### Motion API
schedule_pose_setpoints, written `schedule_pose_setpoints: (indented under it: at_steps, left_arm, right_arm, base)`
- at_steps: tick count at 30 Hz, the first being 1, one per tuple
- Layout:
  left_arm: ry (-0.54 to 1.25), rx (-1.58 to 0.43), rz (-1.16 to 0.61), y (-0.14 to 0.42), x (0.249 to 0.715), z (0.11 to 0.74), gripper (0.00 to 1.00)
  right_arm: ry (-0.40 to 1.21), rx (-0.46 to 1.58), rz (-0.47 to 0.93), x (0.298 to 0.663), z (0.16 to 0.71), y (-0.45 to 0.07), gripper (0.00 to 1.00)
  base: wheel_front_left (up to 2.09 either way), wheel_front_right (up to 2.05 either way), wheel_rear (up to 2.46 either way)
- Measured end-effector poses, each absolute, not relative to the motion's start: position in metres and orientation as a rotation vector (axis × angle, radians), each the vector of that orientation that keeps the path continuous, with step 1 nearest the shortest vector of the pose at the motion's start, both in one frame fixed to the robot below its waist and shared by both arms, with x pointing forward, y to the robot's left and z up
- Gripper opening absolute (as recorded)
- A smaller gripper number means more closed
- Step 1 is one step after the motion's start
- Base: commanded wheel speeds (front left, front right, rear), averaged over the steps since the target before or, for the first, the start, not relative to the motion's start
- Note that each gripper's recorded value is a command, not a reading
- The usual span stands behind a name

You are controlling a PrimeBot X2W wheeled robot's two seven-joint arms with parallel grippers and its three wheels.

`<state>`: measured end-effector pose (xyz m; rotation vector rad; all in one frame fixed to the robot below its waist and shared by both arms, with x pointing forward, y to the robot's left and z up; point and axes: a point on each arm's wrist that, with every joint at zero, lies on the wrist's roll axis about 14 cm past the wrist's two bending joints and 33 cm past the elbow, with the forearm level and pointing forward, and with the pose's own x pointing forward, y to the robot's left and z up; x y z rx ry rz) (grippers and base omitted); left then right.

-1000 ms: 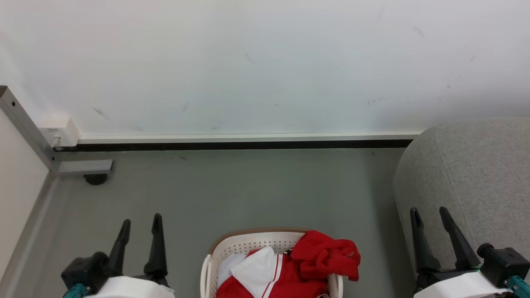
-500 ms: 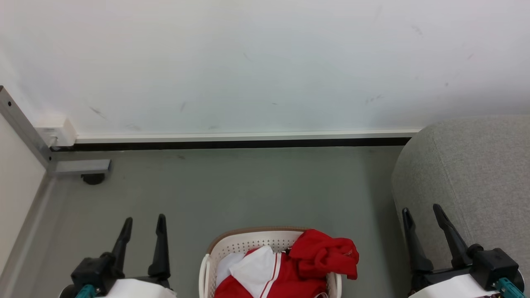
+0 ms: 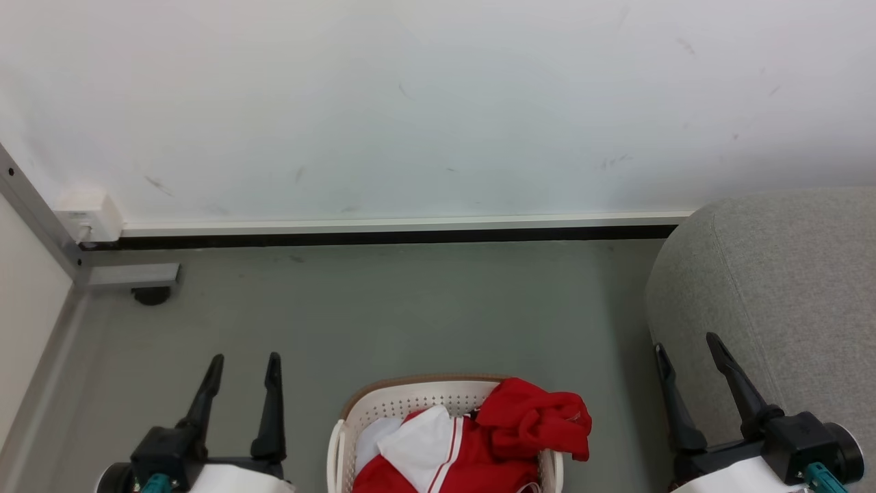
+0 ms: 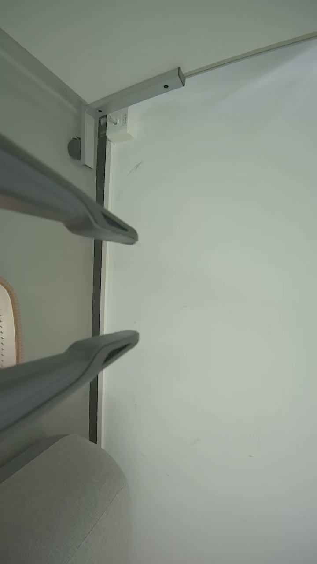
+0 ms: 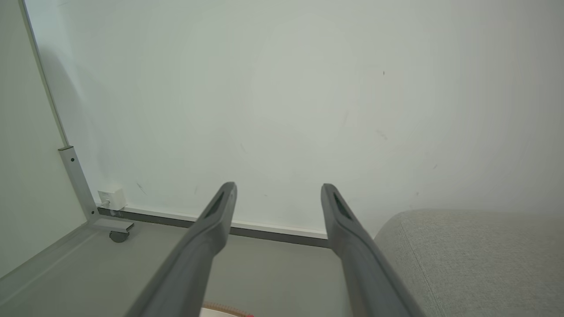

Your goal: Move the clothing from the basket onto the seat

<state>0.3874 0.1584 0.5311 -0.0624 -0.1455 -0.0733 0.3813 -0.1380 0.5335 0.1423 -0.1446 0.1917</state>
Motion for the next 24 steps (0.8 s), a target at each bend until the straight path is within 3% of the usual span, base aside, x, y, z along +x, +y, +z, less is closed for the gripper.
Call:
schedule_pose_setpoints:
  at_steps: [24]
  left_arm:
    - [-0.16,-0.019,-0.086,0.1551,0.3878,0.5326,1.0]
  right_arm:
    - [-0.168,0.102,0.203,0.3804,0.5383,-0.1348,1.0]
  base:
    - [0.0,0.0,0.0]
